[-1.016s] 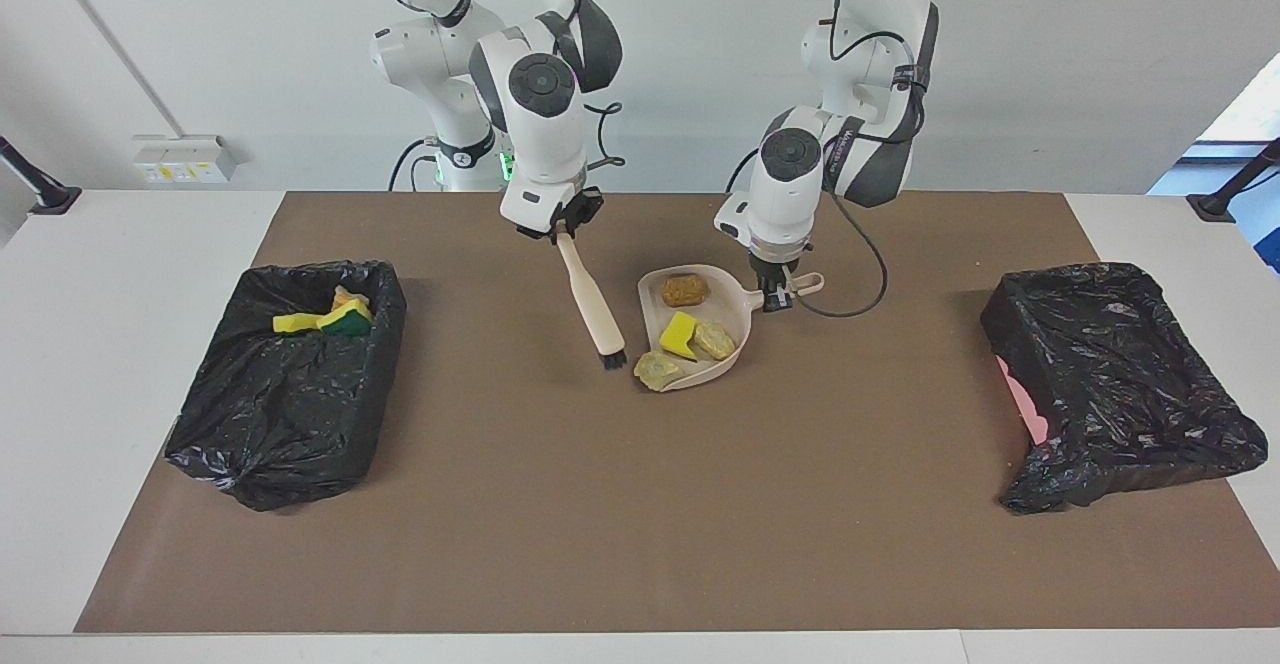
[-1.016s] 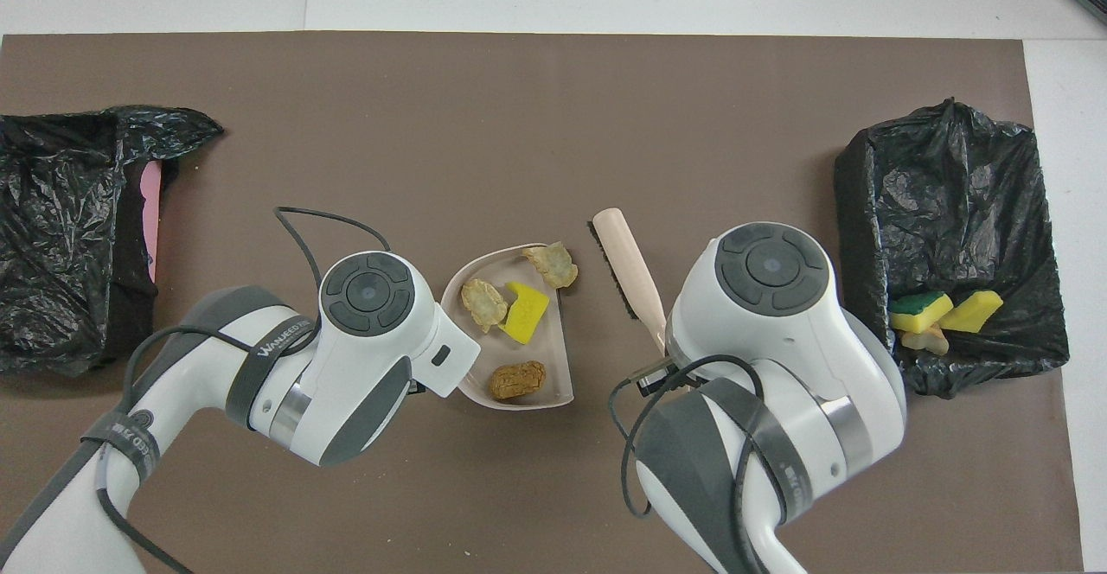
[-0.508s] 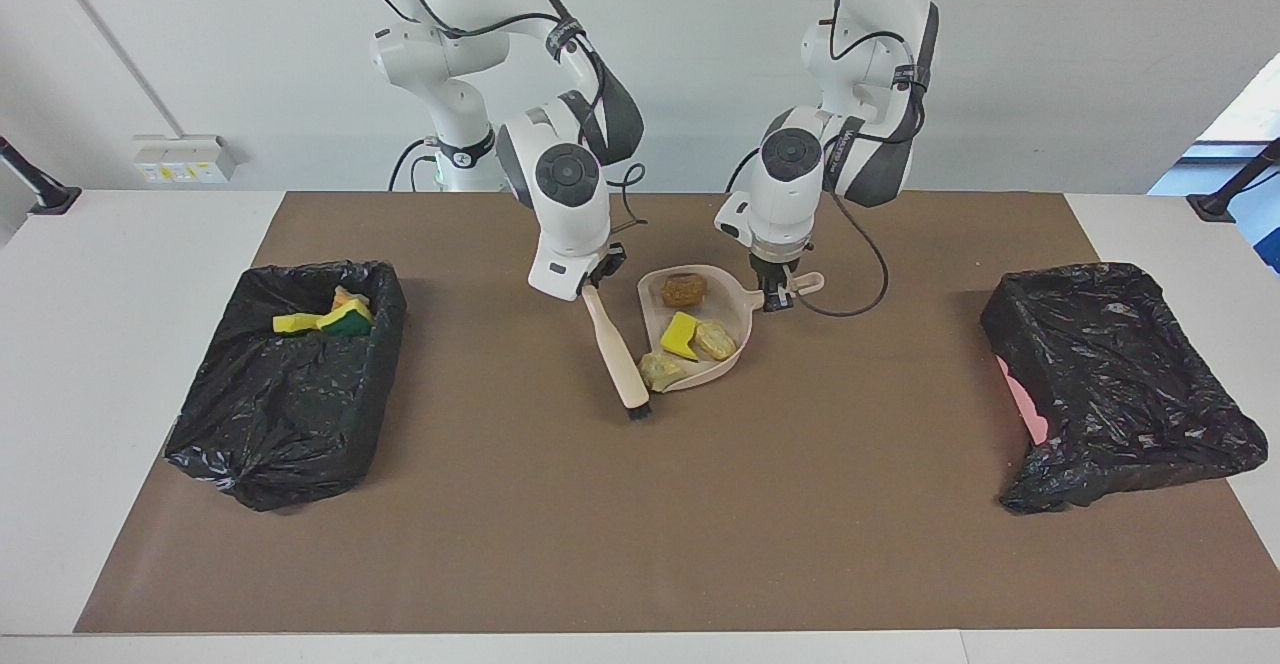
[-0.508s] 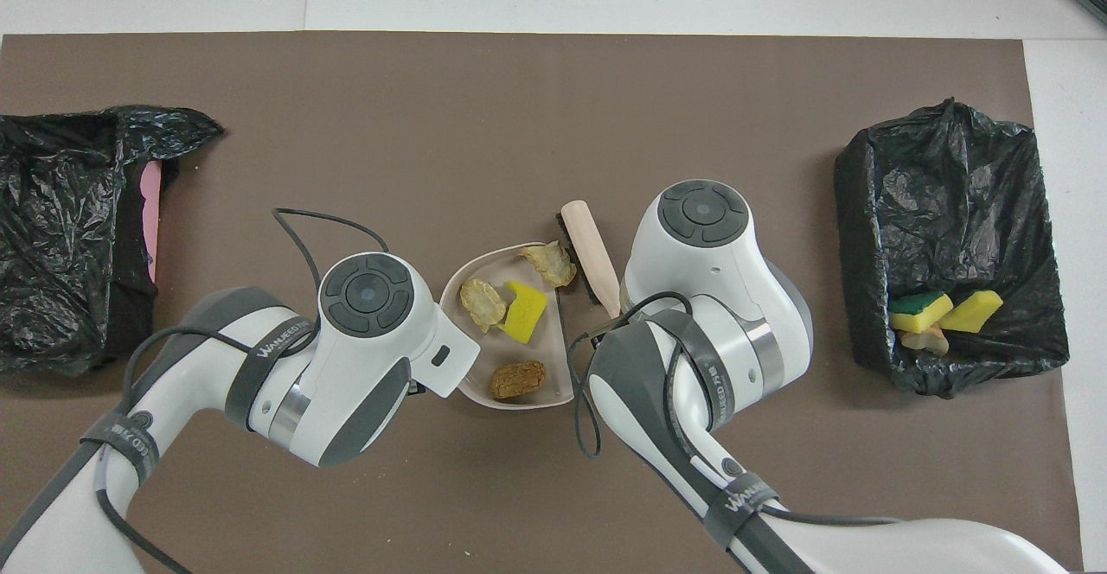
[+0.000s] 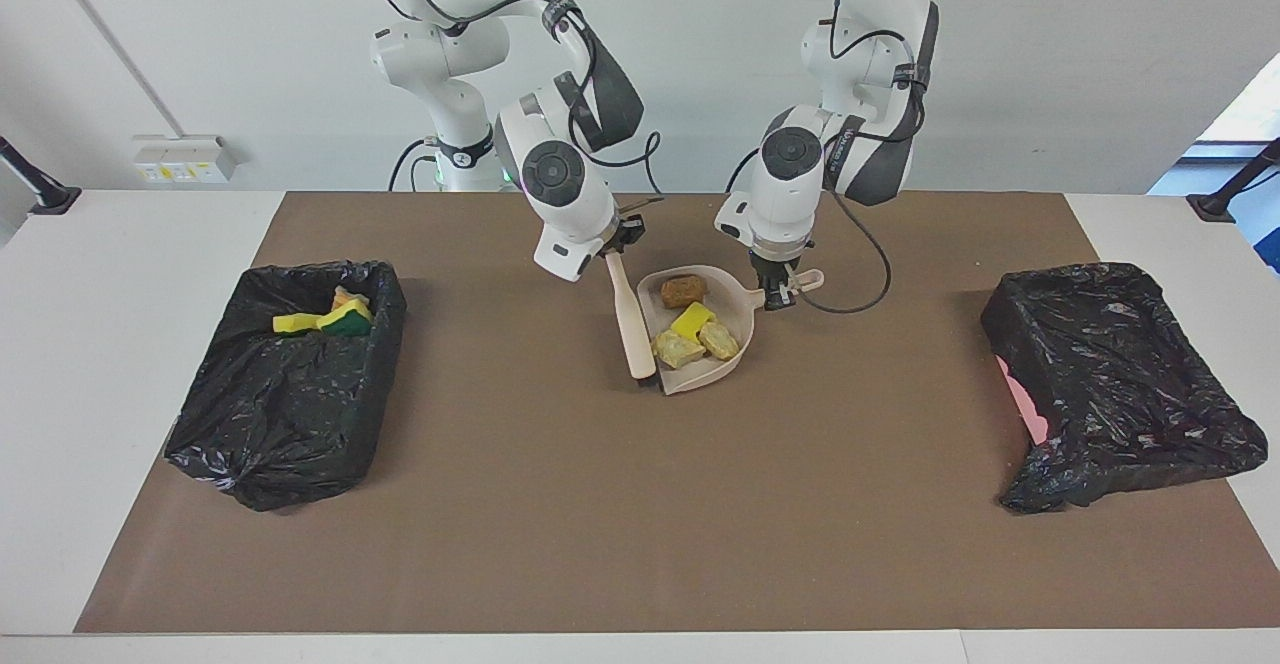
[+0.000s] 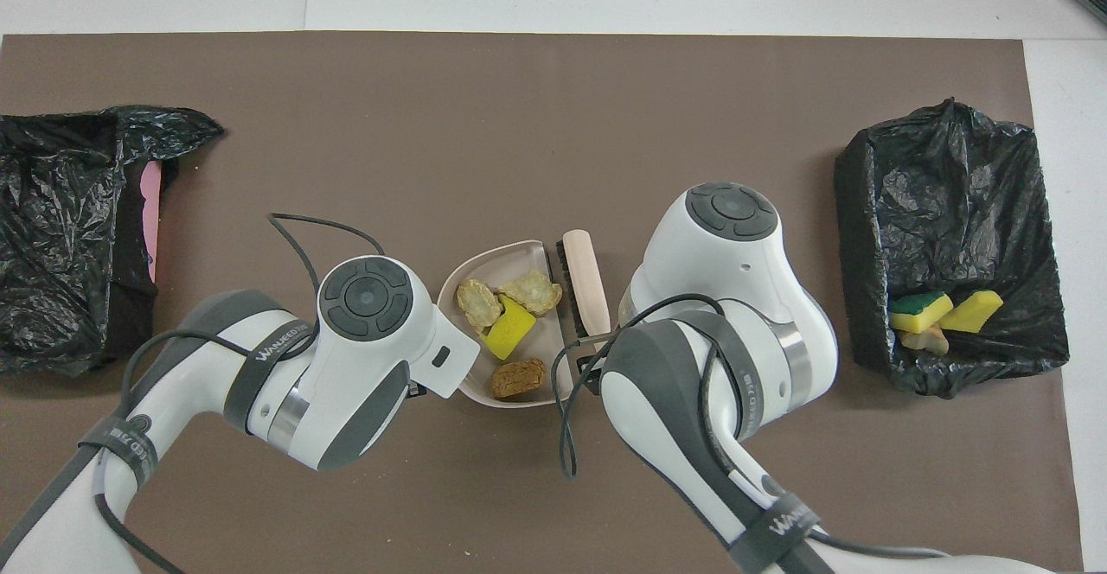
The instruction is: Sweep and dump trash in bin
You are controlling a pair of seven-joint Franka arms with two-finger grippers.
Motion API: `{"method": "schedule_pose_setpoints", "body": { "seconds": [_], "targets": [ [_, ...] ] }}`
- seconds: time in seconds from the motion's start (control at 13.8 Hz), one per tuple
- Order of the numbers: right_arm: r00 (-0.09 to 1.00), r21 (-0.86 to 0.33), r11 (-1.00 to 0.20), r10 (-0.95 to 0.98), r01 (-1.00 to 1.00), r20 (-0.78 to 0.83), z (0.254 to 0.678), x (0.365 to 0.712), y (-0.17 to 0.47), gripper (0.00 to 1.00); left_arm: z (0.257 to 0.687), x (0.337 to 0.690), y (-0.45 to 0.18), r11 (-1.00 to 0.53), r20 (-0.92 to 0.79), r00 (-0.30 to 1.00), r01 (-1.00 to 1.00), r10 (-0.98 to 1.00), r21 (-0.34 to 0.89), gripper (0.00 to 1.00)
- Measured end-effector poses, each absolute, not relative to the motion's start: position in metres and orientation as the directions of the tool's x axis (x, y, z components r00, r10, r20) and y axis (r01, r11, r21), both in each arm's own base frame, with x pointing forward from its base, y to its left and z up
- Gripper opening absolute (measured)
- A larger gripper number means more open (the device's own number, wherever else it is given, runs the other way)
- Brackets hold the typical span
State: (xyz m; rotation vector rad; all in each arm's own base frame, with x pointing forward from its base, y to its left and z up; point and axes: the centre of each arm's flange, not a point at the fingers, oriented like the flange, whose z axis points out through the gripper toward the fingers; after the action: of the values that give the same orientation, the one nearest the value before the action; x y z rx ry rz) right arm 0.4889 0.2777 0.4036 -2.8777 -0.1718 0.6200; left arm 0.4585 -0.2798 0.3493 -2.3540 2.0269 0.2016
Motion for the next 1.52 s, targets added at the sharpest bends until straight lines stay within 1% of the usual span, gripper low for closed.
{"method": "schedule_pose_setpoints", "body": {
  "seconds": [0.15, 0.36, 0.51, 0.58, 0.73, 0.94, 1.09, 1.23, 1.38, 1.52],
  "targets": [
    [0.913, -0.182, -0.983, 0.063, -0.012, -0.402, 0.416, 0.490, 0.269, 0.26, 0.349, 0.459, -0.280, -0.152, -0.117, 0.144, -0.986, -0.983, 0.063, 0.32],
    [0.887, -0.087, -0.989, -0.070, -0.123, -0.456, 0.416, 0.476, 0.269, 0.26, 0.354, 0.464, -0.275, -0.143, -0.110, 0.136, -0.988, -0.985, 0.054, 0.32],
    [0.880, -0.061, -0.992, -0.070, -0.111, -0.469, 0.415, 0.457, 0.273, 0.26, 0.368, 0.482, -0.251, -0.122, -0.102, 0.118, -0.992, -0.988, 0.034, 0.32],
    [0.880, -0.051, -0.995, -0.055, -0.090, -0.472, 0.413, 0.440, 0.279, 0.26, 0.380, 0.493, -0.232, -0.108, -0.097, 0.105, -0.994, -0.990, 0.025, 0.32],
    [0.900, -0.041, -0.998, -0.031, -0.054, -0.435, 0.406, 0.399, 0.299, 0.26, 0.411, 0.511, -0.185, -0.078, -0.089, 0.077, -0.997, -0.993, 0.006, 0.32],
    [0.932, -0.033, -0.998, -0.029, -0.044, -0.362, 0.400, 0.344, 0.320, 0.26, 0.453, 0.525, -0.097, -0.061, -0.070, 0.063, -0.998, -0.996, -0.022, 0.32],
    [0.945, -0.034, -0.998, -0.046, -0.060, -0.324, 0.398, 0.322, 0.330, 0.26, 0.467, 0.525, -0.034, -0.074, -0.060, 0.074, -0.997, -0.995, -0.008, 0.32],
    [0.956, -0.034, -0.997, -0.057, -0.069, -0.289, 0.381, 0.300, 0.345, 0.26, 0.473, 0.524, 0.039, -0.162, -0.047, 0.162, -0.987, -0.986, -0.002, 0.32],
    [0.958, -0.029, -0.998, -0.052, -0.062, -0.284, 0.369, 0.289, 0.346, 0.26, 0.483, 0.521, 0.106, -0.226, -0.030, 0.227, -0.974, -0.973, -0.020, 0.32],
    [0.956, -0.018, -0.998, -0.058, -0.066, -0.288, 0.358, 0.286, 0.342, 0.26, 0.502, 0.522, 0.162, -0.280, -0.012, 0.281, -0.958, -0.960, -0.060, 0.32]
  ]
}}
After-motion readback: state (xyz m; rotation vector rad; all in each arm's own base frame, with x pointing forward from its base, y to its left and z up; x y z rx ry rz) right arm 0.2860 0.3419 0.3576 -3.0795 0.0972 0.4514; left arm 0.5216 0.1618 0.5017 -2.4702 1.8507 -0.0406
